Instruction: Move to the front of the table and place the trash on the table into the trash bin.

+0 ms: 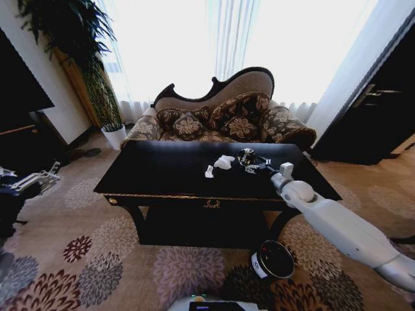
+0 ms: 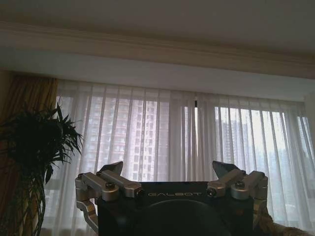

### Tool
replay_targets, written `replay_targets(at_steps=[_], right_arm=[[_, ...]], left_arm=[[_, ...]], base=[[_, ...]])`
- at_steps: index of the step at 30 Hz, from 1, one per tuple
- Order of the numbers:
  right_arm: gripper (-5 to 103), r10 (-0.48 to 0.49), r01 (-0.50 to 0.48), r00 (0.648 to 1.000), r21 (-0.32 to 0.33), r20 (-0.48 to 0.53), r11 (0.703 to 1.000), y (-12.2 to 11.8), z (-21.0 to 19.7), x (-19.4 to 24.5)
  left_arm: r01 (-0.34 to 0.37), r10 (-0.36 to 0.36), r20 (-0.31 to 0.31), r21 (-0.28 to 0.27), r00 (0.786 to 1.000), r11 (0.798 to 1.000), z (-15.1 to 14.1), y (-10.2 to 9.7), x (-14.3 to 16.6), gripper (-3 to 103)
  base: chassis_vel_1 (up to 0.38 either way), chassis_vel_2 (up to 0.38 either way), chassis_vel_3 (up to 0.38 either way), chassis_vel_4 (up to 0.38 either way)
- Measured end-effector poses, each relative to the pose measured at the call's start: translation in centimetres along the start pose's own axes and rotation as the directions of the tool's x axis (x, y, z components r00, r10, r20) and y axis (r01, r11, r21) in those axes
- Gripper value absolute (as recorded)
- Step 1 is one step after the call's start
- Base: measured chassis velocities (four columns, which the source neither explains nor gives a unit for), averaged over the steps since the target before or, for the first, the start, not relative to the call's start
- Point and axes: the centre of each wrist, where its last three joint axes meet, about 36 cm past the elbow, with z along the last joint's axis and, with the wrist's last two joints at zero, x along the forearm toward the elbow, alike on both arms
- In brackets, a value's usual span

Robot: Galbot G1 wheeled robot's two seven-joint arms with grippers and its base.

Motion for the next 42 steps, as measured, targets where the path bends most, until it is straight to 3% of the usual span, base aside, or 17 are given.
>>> replay_targets(at_steps=[7,9,13,15,17,18,21,24,26,30,32,35,42], right_arm=[[100,-0.011,0.011,1.000,-0.026,-0.010,1.000,-0.1,0.0,-1.1],[100,-0.030,0.030,1.000,-0.071,-0.003,0.997,0.4,-0.4,-1.9],[103,-0.061,0.062,0.998,-0.087,0.018,0.994,0.7,-0.9,-2.7],[95,-0.072,0.074,0.997,-0.088,0.024,0.993,0.8,-0.9,-2.9],[95,-0.078,0.080,0.997,-0.088,0.025,0.993,0.8,-0.8,-3.1],[85,-0.086,0.088,0.996,-0.089,0.027,0.992,0.9,-0.6,-3.2],[80,-0.090,0.092,0.996,-0.095,0.028,0.991,1.1,-0.6,-3.3],[63,-0.098,0.101,0.995,-0.114,0.029,0.988,1.4,-0.4,-3.4],[63,-0.099,0.101,0.995,-0.114,0.029,0.988,1.4,-0.4,-3.5],[41,-0.103,0.106,0.994,-0.114,0.027,0.988,1.3,-0.2,-3.4],[41,-0.104,0.106,0.994,-0.113,0.027,0.988,1.3,-0.2,-3.4],[24,-0.107,0.109,0.994,-0.112,0.029,0.988,1.3,-0.2,-3.3],[3,-0.119,0.124,0.992,-0.120,0.043,0.985,1.7,-0.2,-3.1]], left_arm=[[0.004,-0.004,-0.002,0.002,1.000,1.000,0.1,0.1,0.0,100],[0.008,-0.008,-0.005,0.000,1.000,1.000,0.2,0.2,0.1,100],[0.015,-0.015,-0.008,-0.004,1.000,1.000,0.3,0.3,0.2,100],[0.018,-0.018,-0.010,-0.005,1.000,1.000,0.3,0.3,0.3,100],[0.019,-0.019,-0.011,-0.006,1.000,1.000,0.3,0.3,0.3,100],[0.021,-0.021,-0.012,-0.007,1.000,1.000,0.4,0.3,0.3,100],[0.021,-0.021,-0.013,-0.009,1.000,1.000,0.4,0.3,0.3,100],[0.019,-0.019,-0.020,-0.007,1.000,1.000,0.7,0.0,0.4,100],[0.018,-0.018,-0.020,-0.006,1.000,1.000,0.7,0.0,0.4,100],[0.015,-0.015,-0.021,-0.007,1.000,1.000,0.7,-0.2,0.3,100],[0.015,-0.015,-0.021,-0.007,1.000,1.000,0.8,-0.2,0.4,100],[0.017,-0.017,-0.022,-0.005,1.000,1.000,0.8,-0.4,0.4,100],[0.016,-0.017,-0.026,-0.013,1.000,1.000,0.9,-0.5,0.5,100]], base=[[0.000,0.000,0.000,0.000],[0.000,0.000,0.000,0.000],[0.000,0.000,0.000,0.000],[0.000,0.000,0.000,0.000],[0.000,0.000,0.000,0.000],[0.000,0.000,0.000,0.000],[0.000,0.000,0.000,0.000],[0.000,0.000,0.000,0.000],[0.000,0.000,0.000,0.000],[0.000,0.000,0.000,0.000],[0.000,0.000,0.000,0.000],[0.000,0.000,0.000,0.000],[0.000,0.000,0.000,0.000]])
